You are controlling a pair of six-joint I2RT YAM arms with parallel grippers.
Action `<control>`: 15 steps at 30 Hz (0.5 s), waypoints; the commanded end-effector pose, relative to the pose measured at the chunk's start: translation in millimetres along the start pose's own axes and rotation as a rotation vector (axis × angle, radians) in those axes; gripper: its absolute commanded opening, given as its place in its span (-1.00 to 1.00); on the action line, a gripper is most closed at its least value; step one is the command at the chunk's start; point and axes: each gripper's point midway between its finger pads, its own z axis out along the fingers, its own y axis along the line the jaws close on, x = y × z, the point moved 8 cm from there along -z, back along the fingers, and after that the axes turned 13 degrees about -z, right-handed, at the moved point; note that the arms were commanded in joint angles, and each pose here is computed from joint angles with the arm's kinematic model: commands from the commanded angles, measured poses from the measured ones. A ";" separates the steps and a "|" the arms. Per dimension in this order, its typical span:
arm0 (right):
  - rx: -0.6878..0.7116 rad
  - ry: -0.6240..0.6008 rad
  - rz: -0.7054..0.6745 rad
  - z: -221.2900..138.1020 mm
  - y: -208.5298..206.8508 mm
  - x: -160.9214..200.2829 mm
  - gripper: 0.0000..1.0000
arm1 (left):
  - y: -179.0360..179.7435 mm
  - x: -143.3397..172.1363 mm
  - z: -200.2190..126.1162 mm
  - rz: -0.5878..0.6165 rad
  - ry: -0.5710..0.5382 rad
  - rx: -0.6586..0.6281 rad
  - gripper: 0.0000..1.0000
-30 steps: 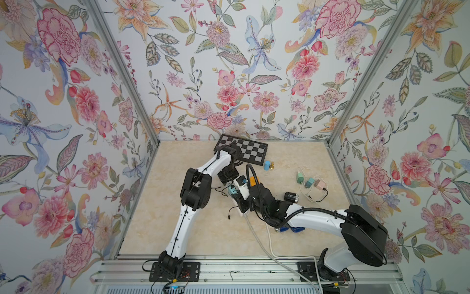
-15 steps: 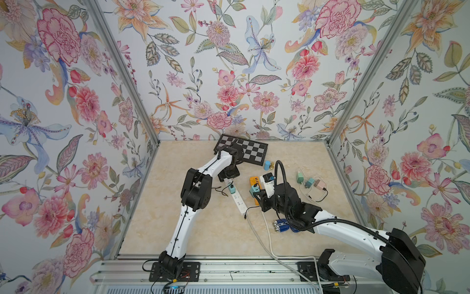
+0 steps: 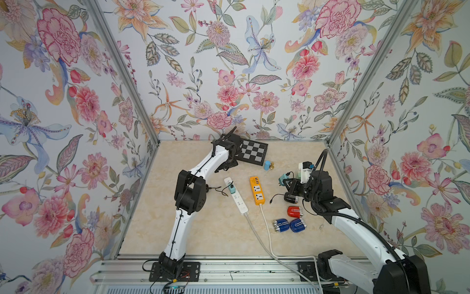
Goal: Unplug the electric shaver
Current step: Place the plug at the center of the board.
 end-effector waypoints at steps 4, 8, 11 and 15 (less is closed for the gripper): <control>-0.071 0.016 0.129 14.9 -20.4 -37.5 -0.87 | 18.9 -23.9 -48.8 0.023 -0.174 -0.047 0.99; -0.051 0.064 0.206 36.5 -47.8 -40.0 -0.88 | 23.6 -29.8 -65.3 0.034 -0.242 -0.036 0.99; -0.031 0.098 0.235 50.5 -61.8 -36.7 -0.87 | 26.3 -32.8 -71.3 0.038 -0.263 -0.029 0.99; 0.001 0.125 0.253 67.8 -77.4 -34.5 -0.87 | 26.2 -32.2 -72.7 0.059 -0.265 -0.021 0.99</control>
